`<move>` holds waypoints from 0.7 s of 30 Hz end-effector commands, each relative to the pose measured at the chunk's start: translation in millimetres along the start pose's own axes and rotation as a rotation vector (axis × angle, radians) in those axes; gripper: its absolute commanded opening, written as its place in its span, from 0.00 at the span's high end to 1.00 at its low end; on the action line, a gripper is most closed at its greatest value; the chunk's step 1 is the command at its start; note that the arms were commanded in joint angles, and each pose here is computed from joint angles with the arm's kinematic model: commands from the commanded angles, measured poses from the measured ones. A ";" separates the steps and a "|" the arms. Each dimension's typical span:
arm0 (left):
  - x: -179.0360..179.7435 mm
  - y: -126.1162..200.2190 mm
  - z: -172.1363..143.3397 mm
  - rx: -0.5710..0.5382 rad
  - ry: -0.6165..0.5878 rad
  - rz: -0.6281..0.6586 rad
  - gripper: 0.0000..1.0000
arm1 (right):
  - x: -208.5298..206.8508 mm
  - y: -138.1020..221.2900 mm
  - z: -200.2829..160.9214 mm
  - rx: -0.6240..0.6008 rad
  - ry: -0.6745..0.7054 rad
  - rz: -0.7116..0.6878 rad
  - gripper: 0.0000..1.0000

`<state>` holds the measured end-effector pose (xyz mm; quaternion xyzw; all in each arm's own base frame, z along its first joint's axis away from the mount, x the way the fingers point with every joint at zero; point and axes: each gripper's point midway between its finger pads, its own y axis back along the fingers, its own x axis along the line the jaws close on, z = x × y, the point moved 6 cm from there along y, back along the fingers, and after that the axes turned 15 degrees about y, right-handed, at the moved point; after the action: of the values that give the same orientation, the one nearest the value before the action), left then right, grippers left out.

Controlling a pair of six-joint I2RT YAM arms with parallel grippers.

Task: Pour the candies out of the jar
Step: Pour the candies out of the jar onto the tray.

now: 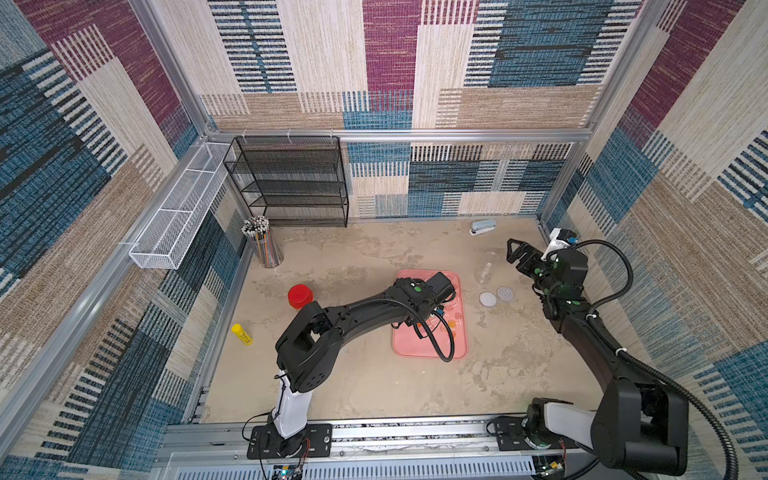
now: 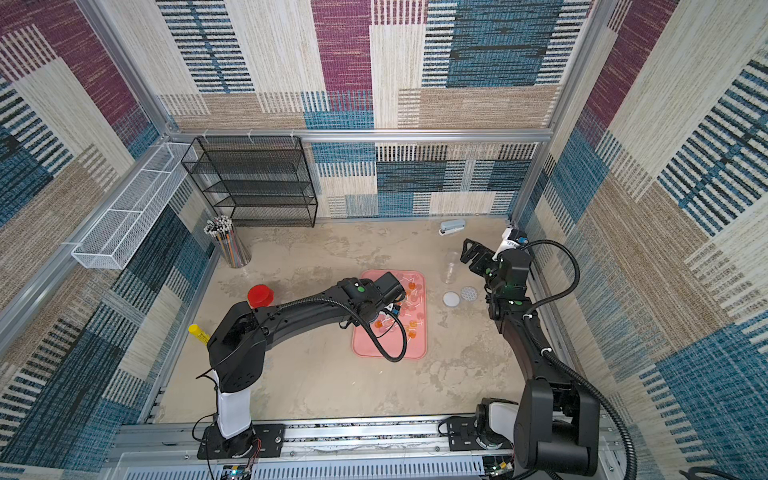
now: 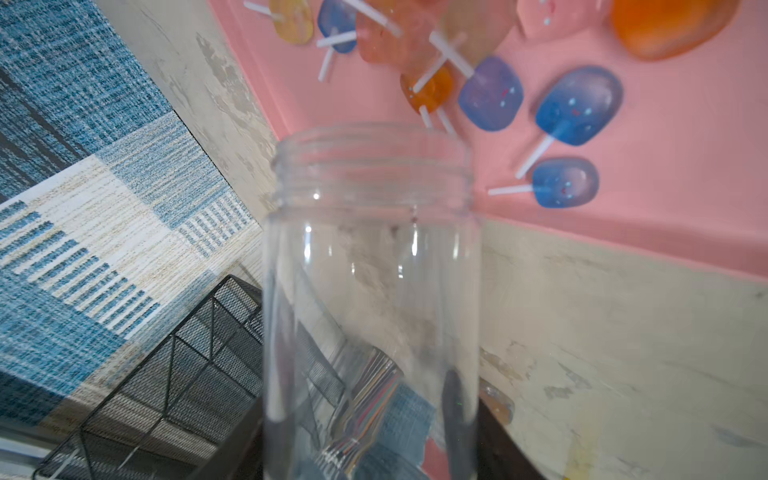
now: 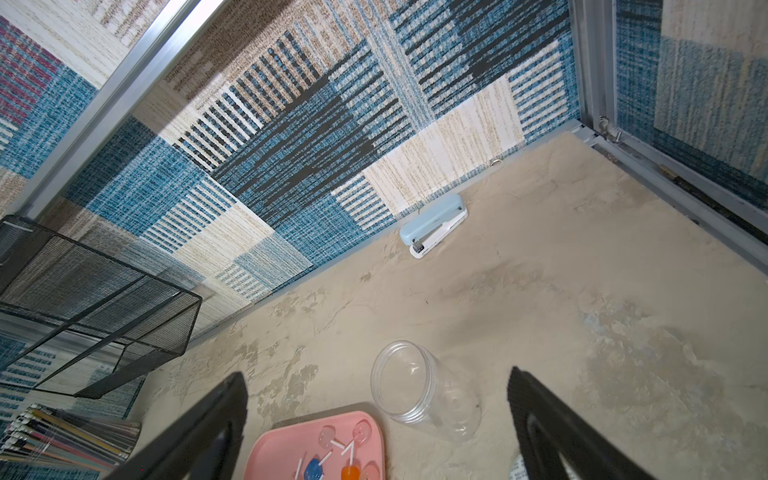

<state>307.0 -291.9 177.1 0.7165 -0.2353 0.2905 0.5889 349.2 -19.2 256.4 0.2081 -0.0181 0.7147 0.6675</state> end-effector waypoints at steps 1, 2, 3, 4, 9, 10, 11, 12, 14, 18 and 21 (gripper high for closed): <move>18.9 15.3 10.9 -0.163 0.211 -0.062 1.00 | 11.9 -0.7 4.3 0.002 -0.017 0.099 0.00; 23.8 17.3 11.3 -0.196 0.257 -0.078 1.00 | 15.5 -0.7 3.0 0.013 -0.023 0.132 0.00; 29.1 20.3 11.9 -0.235 0.306 -0.096 1.00 | 19.7 -0.1 0.8 0.028 -0.031 0.171 0.00; 34.5 21.8 10.8 -0.266 0.355 -0.112 1.00 | 23.8 0.8 -0.3 0.039 -0.037 0.208 0.00; 52.6 31.0 7.3 -0.415 0.563 -0.212 1.00 | 45.4 8.3 -7.7 0.099 -0.026 0.410 0.01; 55.7 31.8 5.2 -0.440 0.602 -0.234 1.00 | 49.2 9.5 -9.1 0.108 -0.031 0.445 0.01; 58.6 33.0 3.6 -0.471 0.642 -0.257 1.00 | 53.4 10.5 -10.6 0.117 -0.037 0.479 0.02; 61.6 33.4 1.7 -0.501 0.690 -0.284 1.00 | 57.7 11.1 -12.6 0.129 -0.043 0.511 0.02; 68.1 36.7 -2.0 -0.568 0.779 -0.336 1.00 | 69.9 12.4 -14.8 0.147 -0.043 0.585 0.02; 81.5 43.7 -10.3 -0.730 0.949 -0.459 1.00 | 101.4 13.4 -17.5 0.170 -0.008 0.717 0.02; 83.4 47.8 -14.4 -0.793 0.990 -0.450 1.00 | 117.4 11.1 -18.8 0.195 -0.003 0.809 0.02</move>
<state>335.5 -270.7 251.5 0.3488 0.0960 0.3756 0.8532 332.1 83.9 266.8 0.2683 -0.0222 0.8922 0.3626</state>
